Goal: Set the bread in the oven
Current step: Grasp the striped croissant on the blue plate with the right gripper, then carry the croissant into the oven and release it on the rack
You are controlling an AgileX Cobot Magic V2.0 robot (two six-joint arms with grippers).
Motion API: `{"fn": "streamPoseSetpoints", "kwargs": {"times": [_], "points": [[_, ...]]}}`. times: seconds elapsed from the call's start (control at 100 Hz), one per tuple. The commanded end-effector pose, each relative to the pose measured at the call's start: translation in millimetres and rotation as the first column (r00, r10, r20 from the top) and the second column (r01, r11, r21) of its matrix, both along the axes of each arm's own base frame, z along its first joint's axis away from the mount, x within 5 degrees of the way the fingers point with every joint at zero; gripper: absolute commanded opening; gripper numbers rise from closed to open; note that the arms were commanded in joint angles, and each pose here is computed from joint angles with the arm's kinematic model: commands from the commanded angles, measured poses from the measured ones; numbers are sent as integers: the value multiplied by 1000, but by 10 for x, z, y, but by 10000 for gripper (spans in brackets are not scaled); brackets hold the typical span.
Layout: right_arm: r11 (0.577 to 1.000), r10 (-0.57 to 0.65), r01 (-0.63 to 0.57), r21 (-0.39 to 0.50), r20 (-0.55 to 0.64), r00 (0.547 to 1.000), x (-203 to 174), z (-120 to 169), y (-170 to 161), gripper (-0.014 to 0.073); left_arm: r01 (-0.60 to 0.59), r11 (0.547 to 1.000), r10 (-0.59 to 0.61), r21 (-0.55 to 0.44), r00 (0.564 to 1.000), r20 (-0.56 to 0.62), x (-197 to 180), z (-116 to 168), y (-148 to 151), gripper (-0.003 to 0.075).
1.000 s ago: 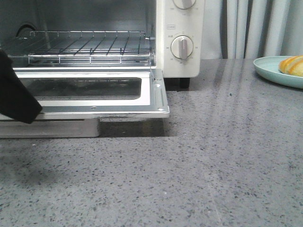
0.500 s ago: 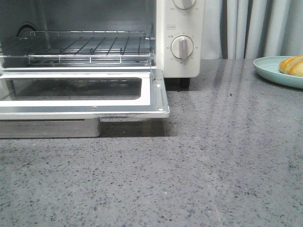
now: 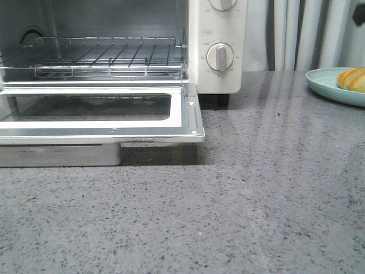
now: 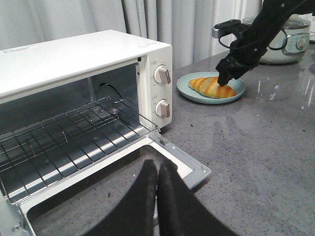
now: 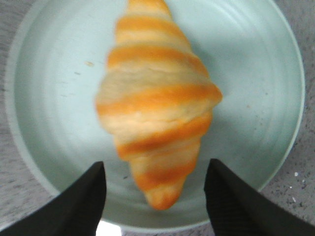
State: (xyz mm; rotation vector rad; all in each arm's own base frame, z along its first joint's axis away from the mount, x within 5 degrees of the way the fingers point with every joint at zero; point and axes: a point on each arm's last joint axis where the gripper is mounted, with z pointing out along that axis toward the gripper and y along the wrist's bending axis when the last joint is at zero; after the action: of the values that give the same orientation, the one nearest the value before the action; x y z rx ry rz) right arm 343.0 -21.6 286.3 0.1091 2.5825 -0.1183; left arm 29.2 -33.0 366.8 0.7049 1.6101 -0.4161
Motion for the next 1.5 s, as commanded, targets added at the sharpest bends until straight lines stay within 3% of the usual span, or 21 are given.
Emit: {"fn": "streamPoseSetpoints", "kwargs": {"times": [0.0, 0.12, 0.17, 0.22, 0.3, 0.42, 0.51, 0.59, 0.69, 0.77, 0.86, 0.95, 1.05, 1.17, 1.27, 1.36, 1.49], "points": [[1000, -13, 14, -16, 72, 997, 77, 114, -75, 390, -6, 999, 8, -46, 999, 45, 0, 118, 4, -22], [1000, -23, 23, -11, -1, 1000, 150, -88, -94, 382, -6, 999, 8, -40, 999, 36, 11, 87, -3, -22], [1000, -26, 26, -9, -15, 1000, 164, -129, -95, 329, -6, 999, 8, -40, 999, 36, 11, 87, -3, -22], [1000, -27, 27, -7, -19, 999, 160, -130, -94, 213, -7, 999, 8, -42, 999, 37, 12, 88, -3, -22], [1000, -27, 27, -5, -11, 1000, 150, -103, -92, -69, -7, 999, 9, -44, 999, 40, 13, 92, -2, -22], [1000, -22, 23, -5, 72, 997, 126, 58, -85, -69, -7, 999, 9, -44, 999, 40, 13, 92, -2, -22], [1000, -11, 10, 6, 246, 969, 72, 367, -53, -68, -7, 999, 9, -44, 999, 40, 13, 92, -2, -22], [1000, 20, -25, 6, 465, 885, -76, 815, 41, -66, -7, 999, 9, -44, 999, 40, 13, 92, -2, -22], [996, 76, -91, -15, 700, 710, -349, 1430, 226, -66, -9, 999, 11, -50, 999, 47, 14, 100, -2, -22], [984, 125, -174, -29, 810, 573, -623, 1865, 460, -66, -13, 998, 17, -65, 998, 66, 19, 122, 1, -22], [954, 194, -293, -59, 867, 459, -885, 2221, 767, -66, -19, 996, 28, -91, 995, 98, 25, 160, 6, -22], [883, 319, -449, -135, 876, 363, -1122, 2409, 1178, -66, -25, 992, 41, -122, 990, 135, 32, 205, 13, -22], [757, 436, -626, -185, 857, 274, -1360, 2399, 1685, -66, -29, 988, 55, -151, 984, 169, 36, 246, 20, -22], [608, 579, -767, -206, 775, 251, -1480, 2135, 2277, -66, -31, 986, 61, -162, 981, 183, 37, 262, 24, -22], [530, 681, -825, -196, 679, 276, -1438, 1804, 2682, -66, -31, 986, 60, -161, 982, 181, 37, 261, 23, -22], [521, 712, -840, -154, 621, 328, -1303, 1537, 2900, -66, -30, 986, 59, -162, 982, 179, 36, 259, 22, -22], [551, 720, -830, -86, 553, 420, -1062, 1172, 3098, -66, -18, 984, 47, -179, 986, 160, 29, 256, 13, -22]]}}
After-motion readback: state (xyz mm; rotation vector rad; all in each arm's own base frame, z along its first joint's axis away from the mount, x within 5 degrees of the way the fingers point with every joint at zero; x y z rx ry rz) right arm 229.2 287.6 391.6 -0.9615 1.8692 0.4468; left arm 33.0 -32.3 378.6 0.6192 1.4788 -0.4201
